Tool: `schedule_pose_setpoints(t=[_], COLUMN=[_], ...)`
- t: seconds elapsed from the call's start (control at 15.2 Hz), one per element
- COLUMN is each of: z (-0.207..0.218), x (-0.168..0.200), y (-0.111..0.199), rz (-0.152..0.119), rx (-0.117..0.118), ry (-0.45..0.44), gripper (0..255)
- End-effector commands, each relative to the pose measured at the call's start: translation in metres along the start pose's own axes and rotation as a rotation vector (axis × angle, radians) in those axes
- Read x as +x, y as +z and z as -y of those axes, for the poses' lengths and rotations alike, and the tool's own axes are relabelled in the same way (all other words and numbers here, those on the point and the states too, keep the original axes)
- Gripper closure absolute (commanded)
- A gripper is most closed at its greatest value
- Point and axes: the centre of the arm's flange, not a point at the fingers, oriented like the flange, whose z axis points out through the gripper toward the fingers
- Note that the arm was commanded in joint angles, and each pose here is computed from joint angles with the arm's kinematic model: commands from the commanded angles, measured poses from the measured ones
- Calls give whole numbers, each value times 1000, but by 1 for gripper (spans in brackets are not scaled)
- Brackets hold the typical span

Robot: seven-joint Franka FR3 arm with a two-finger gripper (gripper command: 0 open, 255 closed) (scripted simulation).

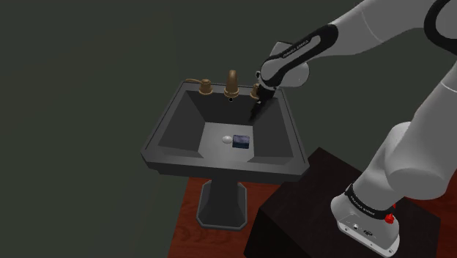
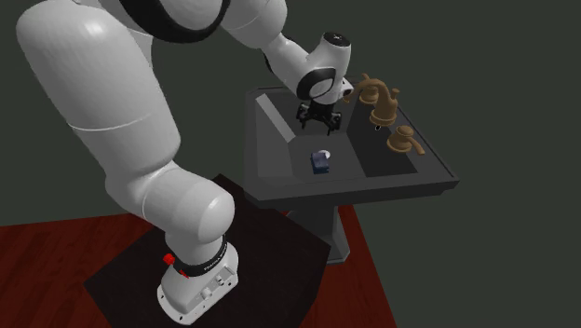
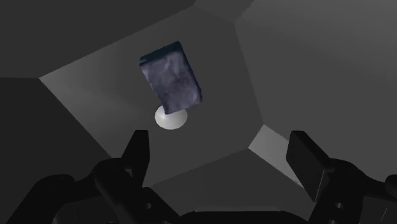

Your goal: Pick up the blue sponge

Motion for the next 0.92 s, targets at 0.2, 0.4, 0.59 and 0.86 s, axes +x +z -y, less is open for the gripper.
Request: schedule_pose_setpoints(t=[0.2,0.4,0.59,0.86], z=[-16,-23,-29,-35], x=[23,38,52,72], y=[63,100,137,186], rz=[4,8,11,15], rx=[17,28,38,52], ry=[-72,-114,-156,-213], gripper=[0,0,0,0])
